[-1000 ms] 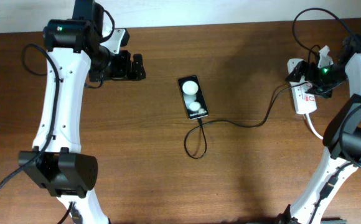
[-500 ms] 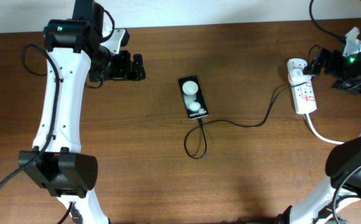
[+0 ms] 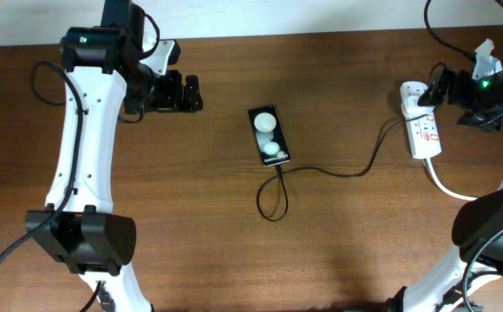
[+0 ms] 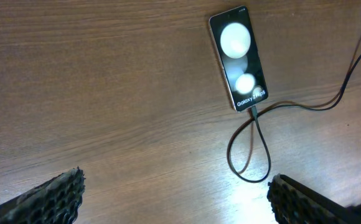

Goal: Plug charger to phone and switch on socket

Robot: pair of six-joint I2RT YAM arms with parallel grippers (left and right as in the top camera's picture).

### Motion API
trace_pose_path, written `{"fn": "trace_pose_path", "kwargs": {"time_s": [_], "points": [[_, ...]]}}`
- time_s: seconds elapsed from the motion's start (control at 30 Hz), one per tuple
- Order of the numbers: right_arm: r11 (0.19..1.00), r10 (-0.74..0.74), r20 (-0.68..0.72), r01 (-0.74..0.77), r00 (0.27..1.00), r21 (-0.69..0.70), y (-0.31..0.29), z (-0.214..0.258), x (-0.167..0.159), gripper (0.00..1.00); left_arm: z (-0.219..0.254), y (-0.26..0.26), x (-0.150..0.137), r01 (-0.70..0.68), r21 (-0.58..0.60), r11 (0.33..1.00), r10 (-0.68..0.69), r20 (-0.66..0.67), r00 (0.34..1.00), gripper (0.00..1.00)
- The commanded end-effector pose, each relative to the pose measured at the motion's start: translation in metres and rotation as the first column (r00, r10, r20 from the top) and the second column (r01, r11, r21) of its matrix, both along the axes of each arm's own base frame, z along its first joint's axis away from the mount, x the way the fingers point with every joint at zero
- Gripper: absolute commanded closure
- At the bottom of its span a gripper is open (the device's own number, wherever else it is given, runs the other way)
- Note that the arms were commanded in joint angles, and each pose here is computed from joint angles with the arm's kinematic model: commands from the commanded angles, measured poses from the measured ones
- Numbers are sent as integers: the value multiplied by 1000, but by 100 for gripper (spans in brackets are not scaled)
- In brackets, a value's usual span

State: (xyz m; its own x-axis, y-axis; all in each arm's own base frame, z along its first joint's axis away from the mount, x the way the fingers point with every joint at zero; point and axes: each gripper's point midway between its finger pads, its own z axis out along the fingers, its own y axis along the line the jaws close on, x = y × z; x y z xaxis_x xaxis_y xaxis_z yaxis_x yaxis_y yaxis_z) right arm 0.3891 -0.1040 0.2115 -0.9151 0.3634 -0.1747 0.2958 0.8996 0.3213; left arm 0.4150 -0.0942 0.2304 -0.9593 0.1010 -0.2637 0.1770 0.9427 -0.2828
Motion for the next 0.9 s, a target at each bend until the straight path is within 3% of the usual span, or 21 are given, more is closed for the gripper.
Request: {"fn": "trace_pose_path", "kwargs": {"time_s": [0.0, 0.23, 0.3, 0.43, 0.5, 0.67, 0.87], "points": [[1000, -1, 30, 2, 1000, -22, 1, 13, -1, 1, 12, 2, -3, 10, 7, 1000, -10, 35, 999, 1], [1000, -1, 30, 2, 1000, -22, 1, 13, -1, 1, 12, 2, -3, 10, 8, 1000, -11, 35, 999, 1], [1000, -1, 30, 2, 1000, -22, 1, 13, -1, 1, 9, 12, -1, -7, 62, 998, 4, 42, 999, 1], [1000, -1, 30, 2, 1000, -22, 1, 13, -1, 1, 36, 17, 28, -39, 83, 996, 19, 226, 974, 1], [1000, -1, 30, 2, 1000, -22, 1, 13, -1, 1, 54, 19, 27, -48, 82, 995, 23, 282, 959, 1], [1000, -1, 30, 2, 1000, -22, 1, 13, -1, 1, 96, 33, 6, -102, 113, 988, 45, 425, 904, 1], [1000, -1, 30, 2, 1000, -22, 1, 13, -1, 1, 55, 48, -47, -169, 88, 982, 72, 648, 758, 1]]}}
